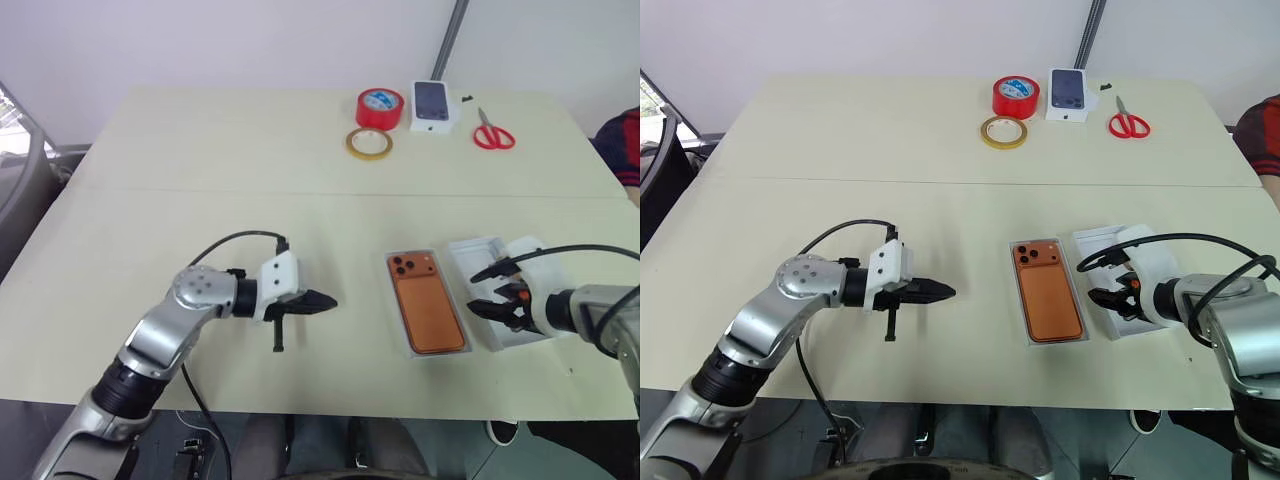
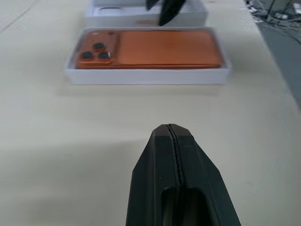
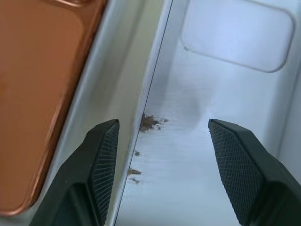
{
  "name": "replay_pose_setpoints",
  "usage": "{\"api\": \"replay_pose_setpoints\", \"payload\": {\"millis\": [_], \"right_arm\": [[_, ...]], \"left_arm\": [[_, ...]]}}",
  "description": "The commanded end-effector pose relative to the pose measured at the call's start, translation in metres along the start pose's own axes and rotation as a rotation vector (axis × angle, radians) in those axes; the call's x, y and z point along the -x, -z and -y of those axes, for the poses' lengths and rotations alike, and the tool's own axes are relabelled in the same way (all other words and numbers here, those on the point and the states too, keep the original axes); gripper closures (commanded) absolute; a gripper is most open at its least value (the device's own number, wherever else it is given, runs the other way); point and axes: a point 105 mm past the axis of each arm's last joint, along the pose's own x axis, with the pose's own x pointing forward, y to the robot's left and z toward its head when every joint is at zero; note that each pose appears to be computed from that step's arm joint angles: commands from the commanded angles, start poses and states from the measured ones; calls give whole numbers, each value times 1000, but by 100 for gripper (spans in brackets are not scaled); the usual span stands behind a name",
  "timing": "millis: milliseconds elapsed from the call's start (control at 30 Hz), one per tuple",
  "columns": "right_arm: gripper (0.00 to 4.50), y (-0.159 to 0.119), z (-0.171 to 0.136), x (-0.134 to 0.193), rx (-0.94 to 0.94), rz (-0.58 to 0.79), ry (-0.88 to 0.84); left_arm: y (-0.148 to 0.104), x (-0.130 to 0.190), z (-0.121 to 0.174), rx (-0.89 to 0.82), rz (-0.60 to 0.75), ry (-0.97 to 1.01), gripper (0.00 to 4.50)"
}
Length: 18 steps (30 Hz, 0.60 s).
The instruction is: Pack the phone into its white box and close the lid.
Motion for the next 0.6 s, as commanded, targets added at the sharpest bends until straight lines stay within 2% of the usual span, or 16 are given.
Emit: {"api": "replay_pose_setpoints", "payload": {"millis": [33, 67, 167, 200, 300, 333, 433, 533, 600], "right_arm": [[135, -7, -1, -2, -8, 22, 15], [135, -7, -1, -4, -19, 24, 16], [225, -10, 0, -6, -39, 33, 31], [268, -11, 1, -7, -45, 37, 37], [433, -14, 3, -6, -60, 43, 52], [446, -15, 3, -4, -63, 44, 52], [446, -28, 5, 5, -55, 96, 50], [446, -61, 0, 23, -87, 247, -32], [446, -85, -12, 34, -118, 373, -176]], "left_arm": [[-14, 2, 6, -75, 47, 22, 450], [-13, 1, 6, -73, 44, 20, 450], [-12, 0, 4, -71, 43, 6, 450], [-12, 0, 3, -67, 43, -3, 450], [-11, 0, 0, -49, 53, -21, 450], [-11, 1, 0, -43, 56, -28, 450], [-11, 5, -4, -21, 69, -63, 450], [-8, 12, -14, 19, 76, -129, 450], [-4, 17, -22, 48, 78, -186, 450]]}}
